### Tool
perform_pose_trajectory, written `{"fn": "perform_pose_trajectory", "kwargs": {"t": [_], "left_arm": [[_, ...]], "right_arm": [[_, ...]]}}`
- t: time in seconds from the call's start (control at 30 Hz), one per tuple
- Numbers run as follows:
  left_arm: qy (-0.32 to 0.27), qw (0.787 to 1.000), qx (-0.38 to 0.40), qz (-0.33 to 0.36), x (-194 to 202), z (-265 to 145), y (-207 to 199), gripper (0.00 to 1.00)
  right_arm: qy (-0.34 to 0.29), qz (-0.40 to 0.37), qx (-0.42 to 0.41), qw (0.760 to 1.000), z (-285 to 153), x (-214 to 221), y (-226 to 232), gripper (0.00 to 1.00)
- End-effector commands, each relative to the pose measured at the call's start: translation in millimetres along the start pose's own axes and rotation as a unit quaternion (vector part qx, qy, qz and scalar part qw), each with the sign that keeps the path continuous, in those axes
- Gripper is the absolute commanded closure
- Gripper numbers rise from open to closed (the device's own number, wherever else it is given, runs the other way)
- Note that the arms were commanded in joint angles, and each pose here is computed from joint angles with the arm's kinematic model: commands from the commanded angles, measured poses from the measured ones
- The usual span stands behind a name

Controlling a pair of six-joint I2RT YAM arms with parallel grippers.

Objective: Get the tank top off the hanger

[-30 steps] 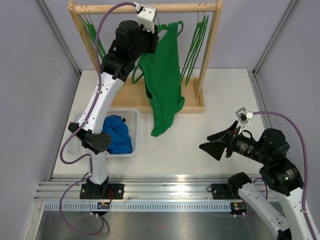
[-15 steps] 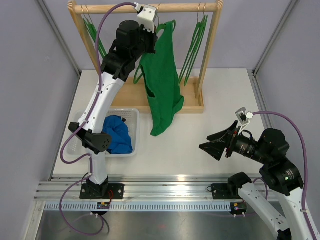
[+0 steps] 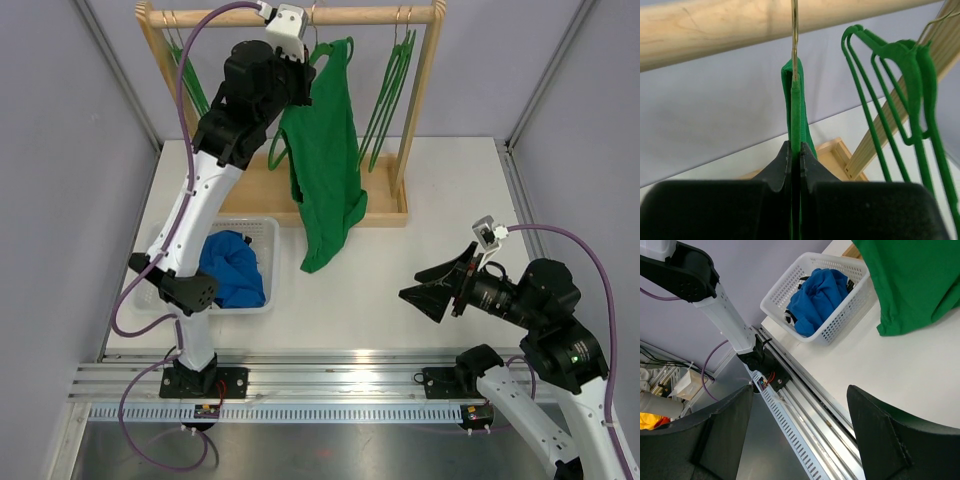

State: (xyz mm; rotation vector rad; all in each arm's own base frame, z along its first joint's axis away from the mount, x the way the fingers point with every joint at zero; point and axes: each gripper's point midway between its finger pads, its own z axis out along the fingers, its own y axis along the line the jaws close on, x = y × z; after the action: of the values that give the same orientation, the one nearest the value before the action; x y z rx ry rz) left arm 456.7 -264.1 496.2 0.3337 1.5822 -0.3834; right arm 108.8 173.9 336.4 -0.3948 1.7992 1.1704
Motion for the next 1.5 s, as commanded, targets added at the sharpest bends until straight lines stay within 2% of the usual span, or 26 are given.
{"fn": "perform_pose_trajectory", "kwargs": {"t": [0.0, 0.27, 0.4, 0.53, 0.57, 0.6, 0.73, 0.77, 0.8, 0.87, 0.9, 0.97, 1.0, 1.1, 1.13, 1.27, 1.37, 1.47], "left_arm": [[-0.107, 0.993, 0.022, -0.034, -79, -51, -13, 1.00], [-0.102, 0.993, 0.024, -0.051, -72, -76, -32, 1.00], [-0.076, 0.995, 0.009, -0.062, -50, -88, -33, 1.00], [-0.054, 0.995, 0.002, -0.086, -25, -104, -34, 1.00], [-0.044, 0.994, 0.006, -0.098, -12, -112, -36, 1.00], [-0.046, 0.994, 0.010, -0.103, -8, -116, -38, 1.00], [-0.018, 0.990, 0.020, -0.136, 31, -140, -45, 1.00], [0.011, 0.988, 0.025, -0.149, 65, -140, -52, 1.00], [-0.001, 0.986, 0.035, -0.162, 62, -157, -52, 1.00], [0.012, 0.980, 0.059, -0.189, 84, -172, -62, 1.00], [0.036, 0.979, 0.065, -0.189, 115, -174, -67, 1.00], [0.028, 0.969, 0.102, -0.222, 119, -197, -78, 1.00], [0.054, 0.967, 0.113, -0.223, 149, -202, -84, 1.00], [0.069, 0.949, 0.177, -0.253, 165, -226, -111, 1.00], [0.089, 0.943, 0.191, -0.256, 185, -232, -119, 1.00], [0.123, 0.921, 0.240, -0.280, 215, -252, -158, 1.00], [0.138, 0.918, 0.242, -0.282, 234, -260, -175, 1.00], [0.140, 0.917, 0.244, -0.284, 244, -265, -190, 1.00]], "right_arm": [[-0.015, -0.015, -0.010, 1.000, -6, -8, 10, 0.17], [-0.016, -0.016, -0.006, 1.000, -7, -7, 8, 0.17], [-0.018, -0.017, -0.005, 1.000, -6, -8, 7, 0.16], [-0.022, -0.012, 0.001, 1.000, -3, -13, 5, 0.09], [-0.026, -0.004, 0.009, 1.000, -2, -15, 2, 0.02], [-0.032, -0.002, 0.014, 0.999, -2, -17, 1, 0.01], [-0.063, 0.029, 0.049, 0.996, 2, -23, -14, 0.01], [-0.070, 0.042, 0.059, 0.995, 4, -25, -19, 0.01], [-0.074, 0.047, 0.058, 0.994, 7, -25, -21, 0.01], [-0.078, 0.066, 0.044, 0.994, 11, -23, -20, 0.01], [-0.083, 0.069, 0.033, 0.994, 17, -21, -22, 0.00], [-0.087, 0.091, 0.011, 0.992, 20, -18, -18, 0.01], [-0.092, 0.097, 0.008, 0.991, 26, -15, -24, 0.01], [-0.111, 0.129, 0.042, 0.985, 34, -11, -47, 0.01], [-0.112, 0.129, 0.051, 0.984, 36, -9, -53, 0.00], [-0.086, 0.157, 0.107, 0.978, 57, 9, -91, 0.06], [-0.059, 0.173, 0.155, 0.971, 72, 25, -121, 0.16], [-0.031, 0.180, 0.202, 0.962, 76, 42, -144, 0.22]]}}
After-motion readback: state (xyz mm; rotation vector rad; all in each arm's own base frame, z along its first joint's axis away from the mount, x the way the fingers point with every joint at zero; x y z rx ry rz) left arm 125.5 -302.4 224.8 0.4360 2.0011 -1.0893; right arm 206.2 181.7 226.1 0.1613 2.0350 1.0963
